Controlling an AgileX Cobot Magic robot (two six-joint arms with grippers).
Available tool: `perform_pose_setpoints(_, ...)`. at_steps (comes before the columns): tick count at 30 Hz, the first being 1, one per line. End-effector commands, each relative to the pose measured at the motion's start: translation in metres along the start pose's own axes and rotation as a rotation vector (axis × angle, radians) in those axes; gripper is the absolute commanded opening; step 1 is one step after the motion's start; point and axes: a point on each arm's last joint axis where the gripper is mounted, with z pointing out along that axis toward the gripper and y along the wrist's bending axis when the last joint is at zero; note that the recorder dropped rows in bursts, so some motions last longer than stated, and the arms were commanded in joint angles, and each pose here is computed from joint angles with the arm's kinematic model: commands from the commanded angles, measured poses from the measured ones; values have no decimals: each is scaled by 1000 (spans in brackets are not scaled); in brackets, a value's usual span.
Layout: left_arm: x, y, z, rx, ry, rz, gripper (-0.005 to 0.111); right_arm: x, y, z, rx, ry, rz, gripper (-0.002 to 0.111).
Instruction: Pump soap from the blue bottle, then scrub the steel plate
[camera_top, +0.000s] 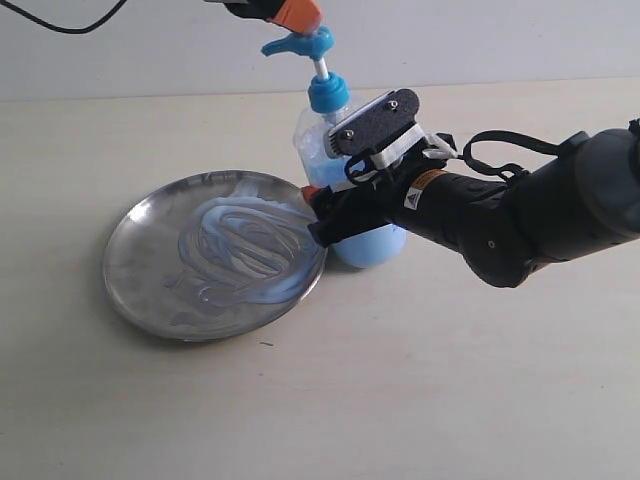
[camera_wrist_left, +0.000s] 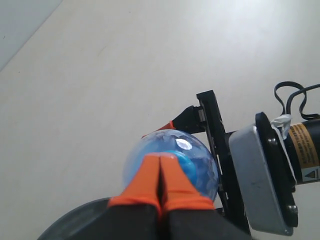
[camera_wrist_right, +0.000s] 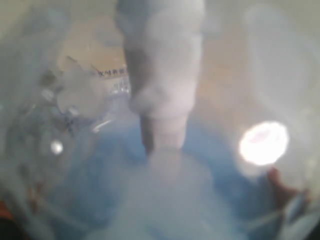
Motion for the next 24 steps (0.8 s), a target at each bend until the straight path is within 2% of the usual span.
perform_pose_setpoints(1, 13, 3, 17, 56, 71, -18, 0, -2, 2, 1, -11, -17, -31, 0)
perform_pose_setpoints(15, 16, 0, 20, 93, 99, -19, 0, -2, 2, 1, -13, -14, -35, 0)
perform_pose_setpoints(24, 19, -6, 37, 121, 139, -16, 0, -2, 2, 1, -13, -14, -35, 0)
